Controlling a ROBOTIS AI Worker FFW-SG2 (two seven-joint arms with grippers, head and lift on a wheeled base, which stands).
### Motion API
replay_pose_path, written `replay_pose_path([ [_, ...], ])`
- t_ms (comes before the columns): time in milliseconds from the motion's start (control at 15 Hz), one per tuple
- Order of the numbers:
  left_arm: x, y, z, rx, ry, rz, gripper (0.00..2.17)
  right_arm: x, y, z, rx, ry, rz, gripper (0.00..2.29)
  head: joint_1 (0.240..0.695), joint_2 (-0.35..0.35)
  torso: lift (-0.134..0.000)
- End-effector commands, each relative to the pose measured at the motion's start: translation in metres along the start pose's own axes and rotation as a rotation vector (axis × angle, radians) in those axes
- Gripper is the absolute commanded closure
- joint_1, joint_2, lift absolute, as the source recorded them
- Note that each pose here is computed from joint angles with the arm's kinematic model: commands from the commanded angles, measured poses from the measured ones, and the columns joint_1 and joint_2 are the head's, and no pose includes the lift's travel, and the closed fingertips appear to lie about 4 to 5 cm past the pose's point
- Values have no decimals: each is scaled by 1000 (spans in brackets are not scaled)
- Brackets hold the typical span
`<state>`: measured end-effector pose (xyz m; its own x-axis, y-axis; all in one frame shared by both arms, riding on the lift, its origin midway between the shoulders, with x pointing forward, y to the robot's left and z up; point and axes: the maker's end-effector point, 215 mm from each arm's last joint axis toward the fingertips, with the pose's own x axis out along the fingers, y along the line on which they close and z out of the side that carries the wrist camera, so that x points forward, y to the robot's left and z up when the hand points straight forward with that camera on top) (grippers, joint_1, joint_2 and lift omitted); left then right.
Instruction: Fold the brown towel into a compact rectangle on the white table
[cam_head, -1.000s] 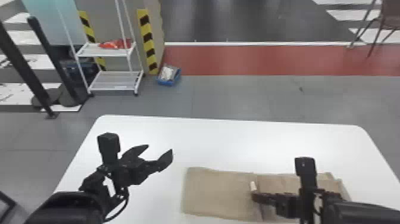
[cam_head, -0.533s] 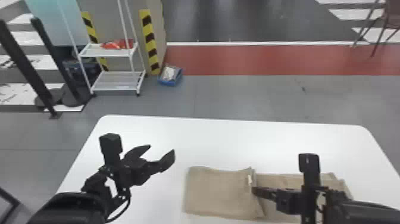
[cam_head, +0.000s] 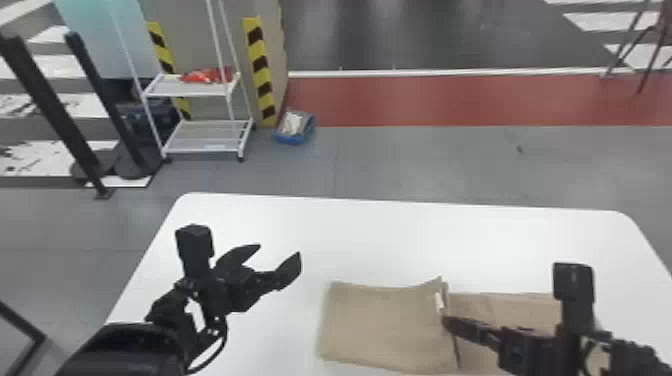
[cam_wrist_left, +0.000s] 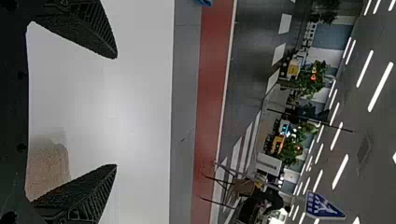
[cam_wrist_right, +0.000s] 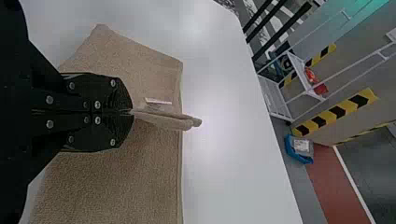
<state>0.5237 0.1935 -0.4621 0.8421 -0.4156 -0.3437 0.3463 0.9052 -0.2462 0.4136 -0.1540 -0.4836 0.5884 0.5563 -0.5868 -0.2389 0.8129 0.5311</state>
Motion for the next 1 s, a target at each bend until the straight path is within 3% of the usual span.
replay_pose_path([
  [0, 2, -5, -3, 6, 7, -6, 46, -31, -14, 8, 25, -39, -26, 1332, 695, 56, 0],
  [200, 3, -11, -8, 8, 16, -10, 46, -58, -44, 17, 88, -75, -49, 1332, 695, 8, 0],
  [467, 5, -13, -9, 10, 20, -6, 46, -79, -68, 35, 116, -124, -60, 1332, 695, -61, 0],
  [667, 6, -13, -9, 12, 19, -7, 46, -98, -79, 30, 186, -121, -52, 1332, 695, -90, 0],
  [933, 7, -18, -9, 15, 20, -14, 46, -129, -109, 36, 221, -158, -88, 1332, 695, -134, 0],
])
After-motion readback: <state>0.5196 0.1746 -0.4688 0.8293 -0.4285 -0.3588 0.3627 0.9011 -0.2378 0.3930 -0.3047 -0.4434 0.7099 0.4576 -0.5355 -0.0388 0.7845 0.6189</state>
